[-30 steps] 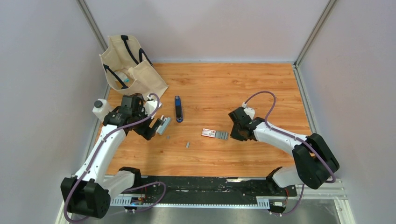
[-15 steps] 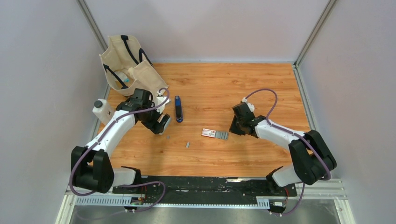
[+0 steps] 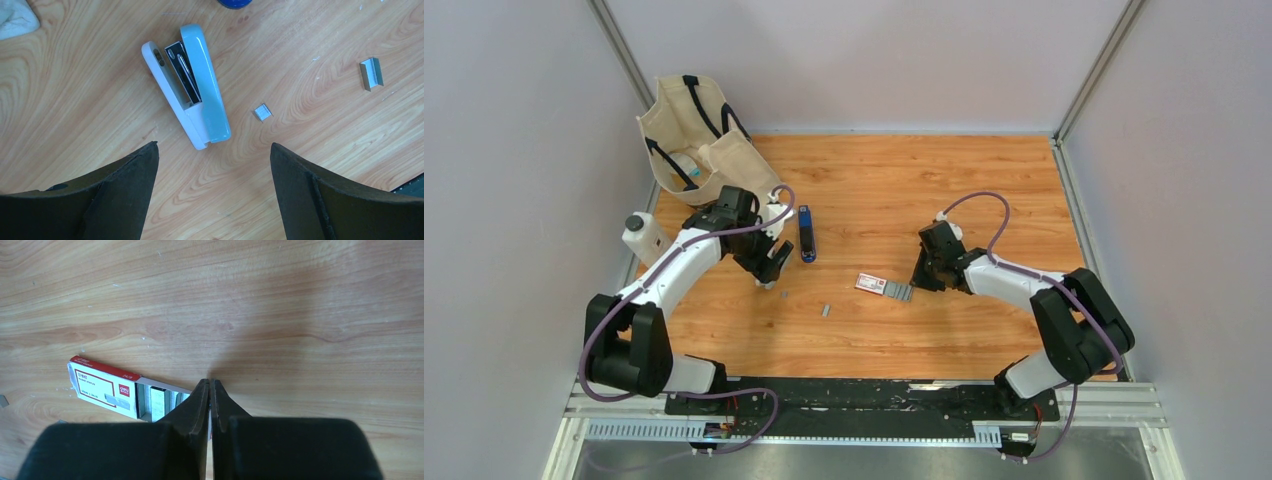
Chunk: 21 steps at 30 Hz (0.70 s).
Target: Unload the staples from the stapler
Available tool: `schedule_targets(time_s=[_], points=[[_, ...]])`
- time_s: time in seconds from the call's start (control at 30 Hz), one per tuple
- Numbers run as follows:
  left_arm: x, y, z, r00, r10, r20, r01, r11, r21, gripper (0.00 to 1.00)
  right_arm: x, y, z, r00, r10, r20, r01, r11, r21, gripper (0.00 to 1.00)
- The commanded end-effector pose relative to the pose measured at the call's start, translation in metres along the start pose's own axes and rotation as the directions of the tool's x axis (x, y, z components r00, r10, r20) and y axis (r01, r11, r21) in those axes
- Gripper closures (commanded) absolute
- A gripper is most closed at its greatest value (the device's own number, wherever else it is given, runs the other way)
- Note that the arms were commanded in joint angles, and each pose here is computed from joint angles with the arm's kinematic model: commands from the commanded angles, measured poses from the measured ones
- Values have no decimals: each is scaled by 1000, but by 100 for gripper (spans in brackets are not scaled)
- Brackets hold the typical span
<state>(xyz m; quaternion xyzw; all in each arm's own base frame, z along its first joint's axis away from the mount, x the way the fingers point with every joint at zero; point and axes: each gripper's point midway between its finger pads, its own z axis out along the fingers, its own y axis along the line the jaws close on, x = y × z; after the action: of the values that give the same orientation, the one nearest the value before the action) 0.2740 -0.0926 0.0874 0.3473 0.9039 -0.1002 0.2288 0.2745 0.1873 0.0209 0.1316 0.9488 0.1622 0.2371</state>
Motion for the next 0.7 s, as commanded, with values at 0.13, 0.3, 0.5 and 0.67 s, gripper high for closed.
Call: schedule_targets(time_s=[0.13, 0.3, 0.5, 0.67], points=[[-18, 4, -2, 999, 18, 51, -17, 1000, -18, 10, -23, -4, -19, 994, -59, 93, 56, 998, 38, 93], [-20, 6, -2, 998, 27, 49, -26, 999, -21, 10, -19, -1, -25, 994, -56, 91, 55, 998, 9, 92], [-18, 6, 1, 999, 30, 39, -30, 999, -18, 10, -6, 10, -25, 997, -52, 65, 55, 997, -53, 93], [-22, 7, 3, 999, 34, 39, -34, 999, -16, 10, 1, 12, -21, 998, -55, 42, 58, 996, -64, 94]])
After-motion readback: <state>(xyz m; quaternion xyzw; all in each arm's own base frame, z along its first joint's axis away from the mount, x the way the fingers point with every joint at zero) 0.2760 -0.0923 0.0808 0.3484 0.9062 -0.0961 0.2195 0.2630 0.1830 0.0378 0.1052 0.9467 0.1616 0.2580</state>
